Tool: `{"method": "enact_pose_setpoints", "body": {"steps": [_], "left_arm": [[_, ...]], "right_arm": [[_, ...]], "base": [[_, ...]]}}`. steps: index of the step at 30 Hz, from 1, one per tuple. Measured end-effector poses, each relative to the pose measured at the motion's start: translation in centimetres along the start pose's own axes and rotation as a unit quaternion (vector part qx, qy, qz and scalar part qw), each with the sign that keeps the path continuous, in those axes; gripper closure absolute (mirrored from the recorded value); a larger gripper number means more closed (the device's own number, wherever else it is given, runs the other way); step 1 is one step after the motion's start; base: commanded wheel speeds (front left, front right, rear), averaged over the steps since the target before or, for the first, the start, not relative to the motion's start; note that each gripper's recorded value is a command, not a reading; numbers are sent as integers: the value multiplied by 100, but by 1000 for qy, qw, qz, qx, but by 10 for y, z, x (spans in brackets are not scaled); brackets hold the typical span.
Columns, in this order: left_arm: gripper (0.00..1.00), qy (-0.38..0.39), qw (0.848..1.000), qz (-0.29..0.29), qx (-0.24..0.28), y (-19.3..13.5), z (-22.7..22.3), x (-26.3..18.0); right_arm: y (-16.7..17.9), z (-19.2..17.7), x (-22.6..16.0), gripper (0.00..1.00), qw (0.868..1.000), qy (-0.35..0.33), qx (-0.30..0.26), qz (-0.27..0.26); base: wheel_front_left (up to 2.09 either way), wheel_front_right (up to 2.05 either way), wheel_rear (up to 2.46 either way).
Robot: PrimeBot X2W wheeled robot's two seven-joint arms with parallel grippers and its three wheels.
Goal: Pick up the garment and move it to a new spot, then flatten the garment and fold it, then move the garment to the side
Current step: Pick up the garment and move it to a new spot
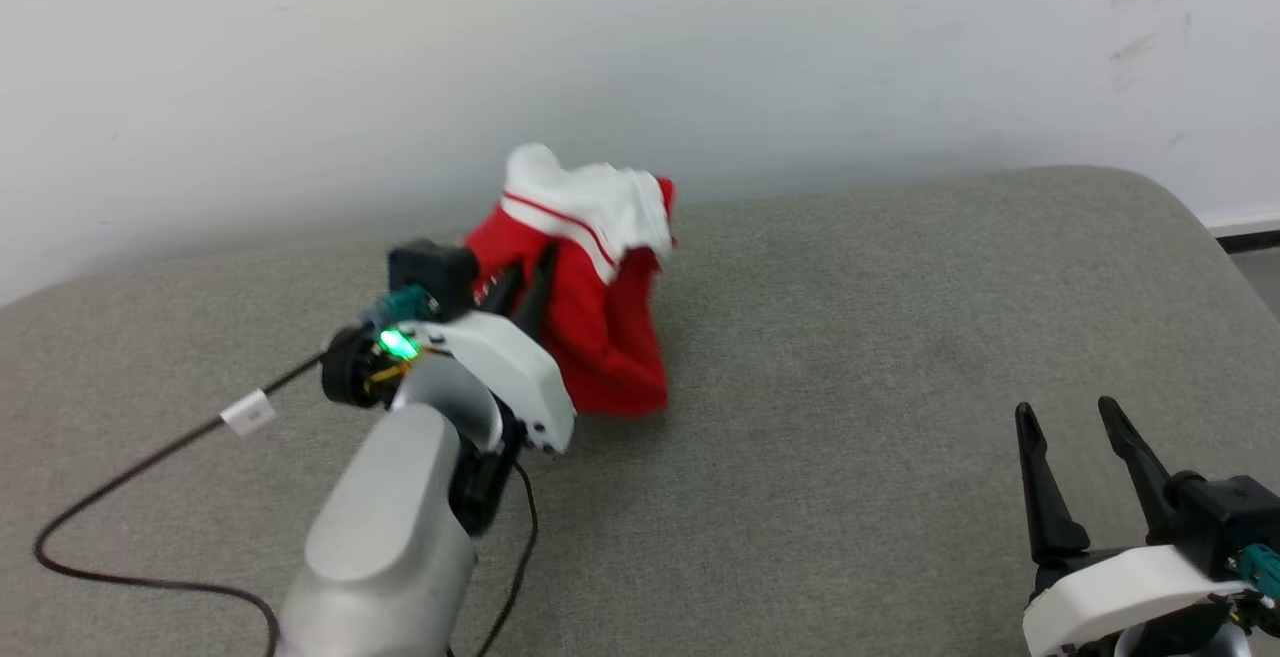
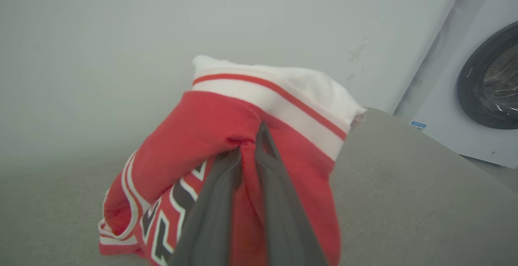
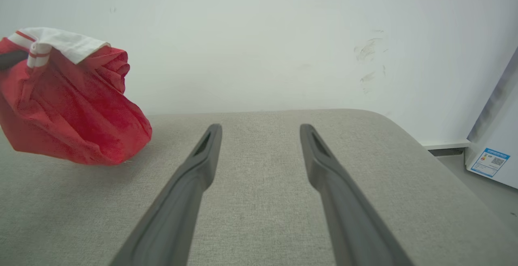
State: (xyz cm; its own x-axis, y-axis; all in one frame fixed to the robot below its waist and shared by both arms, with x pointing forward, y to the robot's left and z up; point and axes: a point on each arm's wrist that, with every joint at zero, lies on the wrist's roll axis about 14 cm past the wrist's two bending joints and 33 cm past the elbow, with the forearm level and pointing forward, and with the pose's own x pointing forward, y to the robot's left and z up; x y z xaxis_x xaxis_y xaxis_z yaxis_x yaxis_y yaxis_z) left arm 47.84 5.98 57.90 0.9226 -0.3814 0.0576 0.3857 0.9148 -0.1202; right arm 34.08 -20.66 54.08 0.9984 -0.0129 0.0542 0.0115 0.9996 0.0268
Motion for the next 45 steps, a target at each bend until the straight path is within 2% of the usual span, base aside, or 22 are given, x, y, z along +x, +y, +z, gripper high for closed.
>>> {"method": "enact_pose_setpoints", "body": {"steps": [4,7,10,11,12,13,20,24,29,37,45], "left_arm": [[100,82,995,-48,-20,-40,-67,-16],[100,161,984,-74,-36,-63,-124,-45],[100,215,971,-95,-47,-81,-161,-71],[71,230,967,-99,-50,-85,-170,-80],[33,239,964,-102,-52,-89,-176,-87],[0,241,963,-104,-53,-92,-179,-91],[0,105,990,-94,-31,-95,-118,-76],[0,35,997,-60,-14,-76,-79,-71],[0,-23,1000,-6,3,-44,-44,-74],[0,-32,996,76,39,10,-36,-99],[0,-16,993,110,32,27,-45,-118]], "right_arm": [[-8,-5,-6,0,1000,10,2,-13],[-9,-8,-7,0,1000,15,7,-17],[-12,-11,-7,0,1000,20,12,-21],[-12,-11,-8,0,999,20,13,-21],[-12,-12,-8,0,999,21,14,-22],[-13,-12,-8,0,999,21,14,-23],[-7,-8,-6,0,1000,15,13,-12],[1,-4,-1,0,1000,10,11,1],[9,0,4,0,1000,4,11,16],[17,-5,-1,0,999,10,18,27],[17,-10,-6,0,999,17,26,28]], "base": [[0,0,0],[0,0,0],[0,0,0],[0,0,0],[0,0,0],[0,0,0],[0,0,0],[0,0,0],[0,0,0],[0,0,0],[0,0,0]]}}
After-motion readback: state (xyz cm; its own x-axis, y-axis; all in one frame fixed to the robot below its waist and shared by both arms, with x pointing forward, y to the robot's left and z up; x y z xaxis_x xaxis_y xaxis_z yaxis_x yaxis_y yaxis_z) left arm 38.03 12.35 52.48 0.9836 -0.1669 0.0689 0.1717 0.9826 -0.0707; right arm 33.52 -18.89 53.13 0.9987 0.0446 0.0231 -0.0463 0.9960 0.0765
